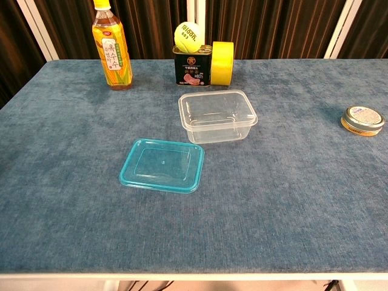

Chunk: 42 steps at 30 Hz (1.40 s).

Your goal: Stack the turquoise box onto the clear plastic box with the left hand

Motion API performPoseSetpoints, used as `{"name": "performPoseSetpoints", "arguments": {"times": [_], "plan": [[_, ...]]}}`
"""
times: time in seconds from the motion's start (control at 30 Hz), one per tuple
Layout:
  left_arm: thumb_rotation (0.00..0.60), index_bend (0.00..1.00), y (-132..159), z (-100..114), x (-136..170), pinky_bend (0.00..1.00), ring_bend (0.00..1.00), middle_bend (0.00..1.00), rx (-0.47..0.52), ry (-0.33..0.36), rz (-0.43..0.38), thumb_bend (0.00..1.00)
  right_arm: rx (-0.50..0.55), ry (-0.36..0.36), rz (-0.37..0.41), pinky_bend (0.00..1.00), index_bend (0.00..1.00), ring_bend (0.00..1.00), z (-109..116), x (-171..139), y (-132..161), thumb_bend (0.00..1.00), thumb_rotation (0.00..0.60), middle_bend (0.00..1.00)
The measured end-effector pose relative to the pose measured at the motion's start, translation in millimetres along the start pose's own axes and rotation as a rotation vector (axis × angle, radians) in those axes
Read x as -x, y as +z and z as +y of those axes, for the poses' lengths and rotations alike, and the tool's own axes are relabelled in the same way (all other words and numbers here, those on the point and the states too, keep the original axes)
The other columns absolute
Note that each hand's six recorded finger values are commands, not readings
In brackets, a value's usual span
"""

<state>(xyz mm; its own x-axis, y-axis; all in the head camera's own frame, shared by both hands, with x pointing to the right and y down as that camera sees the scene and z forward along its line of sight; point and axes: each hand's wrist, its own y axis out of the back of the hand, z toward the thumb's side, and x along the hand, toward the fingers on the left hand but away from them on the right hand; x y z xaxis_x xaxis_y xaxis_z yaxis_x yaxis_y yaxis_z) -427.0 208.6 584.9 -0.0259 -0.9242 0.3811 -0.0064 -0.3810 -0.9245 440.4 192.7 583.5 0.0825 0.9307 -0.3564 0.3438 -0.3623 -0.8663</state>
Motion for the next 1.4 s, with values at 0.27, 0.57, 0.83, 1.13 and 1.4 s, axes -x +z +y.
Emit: {"name": "performPoseSetpoints", "arguments": {"times": [0.27,0.57,0.83,1.13,1.4], "plan": [[0.6,0.05,5.1,1.2,-1.8,0.0,0.0,0.0,0.01,0.012,-0.021,0.04,-0.02,0.12,0.125,0.0,0.0,0.0,-25.9,37.8,33.9,0.15,0.6,0.02],[0.6,0.05,9.1,9.4,0.3,0.0,0.0,0.0,0.006,0.032,-0.04,0.04,-0.076,0.295,0.339,0.0,0.0,0.0,-87.1,114.3,122.9,0.1,0.6,0.0],[0.6,0.05,8.7,8.0,-2.6,0.0,0.0,0.0,0.023,0.027,-0.043,0.04,-0.086,0.356,0.426,0.0,0.0,0.0,-146.6,154.6,194.4,0.03,0.6,0.0],[0.6,0.05,4.8,4.4,-8.0,0.0,0.0,0.0,0.046,0.02,-0.048,0.04,-0.11,0.38,0.413,0.0,0.0,0.0,-192.7,175.5,223.8,0.02,0.6,0.0],[0.6,0.05,1.8,3.3,-10.3,0.0,0.0,0.0,0.061,0.021,-0.052,0.04,-0.135,0.367,0.417,0.0,0.0,0.0,-218.7,195.2,247.5,0.02,0.6,0.0]]}}
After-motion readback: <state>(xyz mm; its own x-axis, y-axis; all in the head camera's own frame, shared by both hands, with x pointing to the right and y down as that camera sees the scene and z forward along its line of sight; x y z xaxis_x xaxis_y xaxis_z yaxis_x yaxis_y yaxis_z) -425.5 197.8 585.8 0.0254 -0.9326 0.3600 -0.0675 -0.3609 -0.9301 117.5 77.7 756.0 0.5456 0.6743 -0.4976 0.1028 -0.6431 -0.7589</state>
